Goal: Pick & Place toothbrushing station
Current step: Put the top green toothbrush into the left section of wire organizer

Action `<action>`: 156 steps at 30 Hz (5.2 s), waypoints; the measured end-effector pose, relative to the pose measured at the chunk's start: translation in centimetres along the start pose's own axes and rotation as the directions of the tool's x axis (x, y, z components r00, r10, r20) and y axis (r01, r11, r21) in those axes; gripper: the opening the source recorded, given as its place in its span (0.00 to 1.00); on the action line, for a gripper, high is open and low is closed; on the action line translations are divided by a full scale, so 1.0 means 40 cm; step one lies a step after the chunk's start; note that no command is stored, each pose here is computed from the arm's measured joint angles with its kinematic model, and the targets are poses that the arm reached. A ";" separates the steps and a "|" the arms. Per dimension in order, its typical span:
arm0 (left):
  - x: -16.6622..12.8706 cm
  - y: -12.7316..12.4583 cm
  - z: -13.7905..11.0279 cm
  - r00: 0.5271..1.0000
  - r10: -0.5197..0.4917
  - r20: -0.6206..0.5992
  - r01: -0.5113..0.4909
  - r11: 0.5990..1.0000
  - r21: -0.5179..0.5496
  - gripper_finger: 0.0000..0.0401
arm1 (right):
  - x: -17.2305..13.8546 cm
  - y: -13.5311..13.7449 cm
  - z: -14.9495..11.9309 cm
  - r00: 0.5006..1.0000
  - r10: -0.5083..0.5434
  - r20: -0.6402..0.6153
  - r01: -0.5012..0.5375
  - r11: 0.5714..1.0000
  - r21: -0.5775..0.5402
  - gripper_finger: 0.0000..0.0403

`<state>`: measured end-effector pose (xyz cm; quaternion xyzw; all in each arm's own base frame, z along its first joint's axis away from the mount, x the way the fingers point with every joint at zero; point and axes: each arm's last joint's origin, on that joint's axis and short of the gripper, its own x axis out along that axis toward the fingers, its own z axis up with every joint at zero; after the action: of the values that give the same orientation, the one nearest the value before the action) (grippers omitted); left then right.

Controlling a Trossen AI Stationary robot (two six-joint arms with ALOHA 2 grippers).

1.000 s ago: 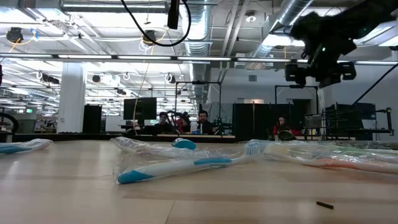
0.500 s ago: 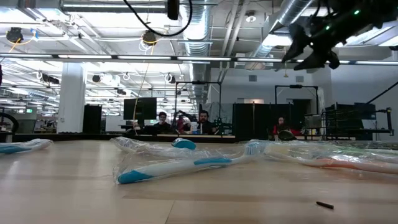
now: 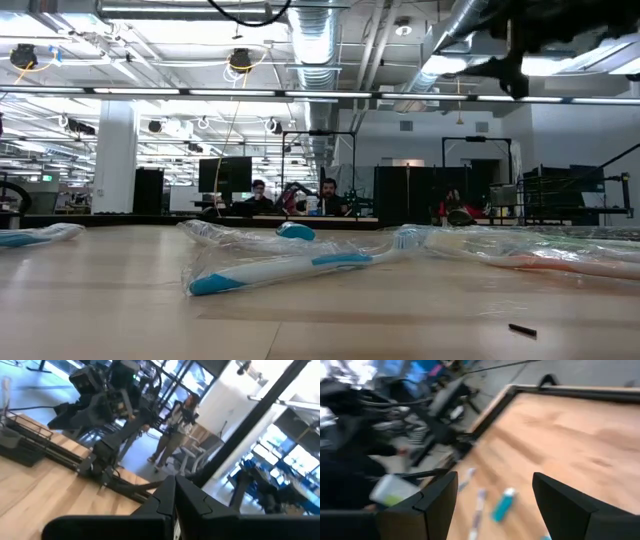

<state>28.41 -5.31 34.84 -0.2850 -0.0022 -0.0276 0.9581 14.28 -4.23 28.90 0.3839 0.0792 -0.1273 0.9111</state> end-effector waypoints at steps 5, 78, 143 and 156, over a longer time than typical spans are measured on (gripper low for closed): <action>-0.006 -0.017 -0.017 0.998 -0.028 -0.049 0.029 0.999 0.024 0.00 | -0.008 0.058 -0.008 0.991 0.125 -0.055 -0.123 0.991 0.043 0.62; -0.033 -0.076 -0.105 0.953 -0.079 -0.291 0.102 0.993 0.065 0.00 | 0.292 0.029 -0.451 0.291 -0.654 -0.698 0.108 0.747 -0.656 0.53; -0.032 -0.060 -0.095 0.980 0.160 -0.121 -0.141 0.979 0.147 0.00 | -0.041 -0.011 -0.106 0.289 -0.819 0.496 0.895 0.415 0.163 0.01; -0.049 -0.002 -0.138 0.904 0.426 0.013 -0.403 0.843 0.357 0.00 | -0.043 -0.090 -0.156 0.221 -0.777 0.589 0.941 0.329 0.080 0.02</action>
<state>26.37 -8.30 30.23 -0.1019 0.0864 0.1714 0.9761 11.29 -1.88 22.54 0.0794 0.0437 -0.7018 0.7066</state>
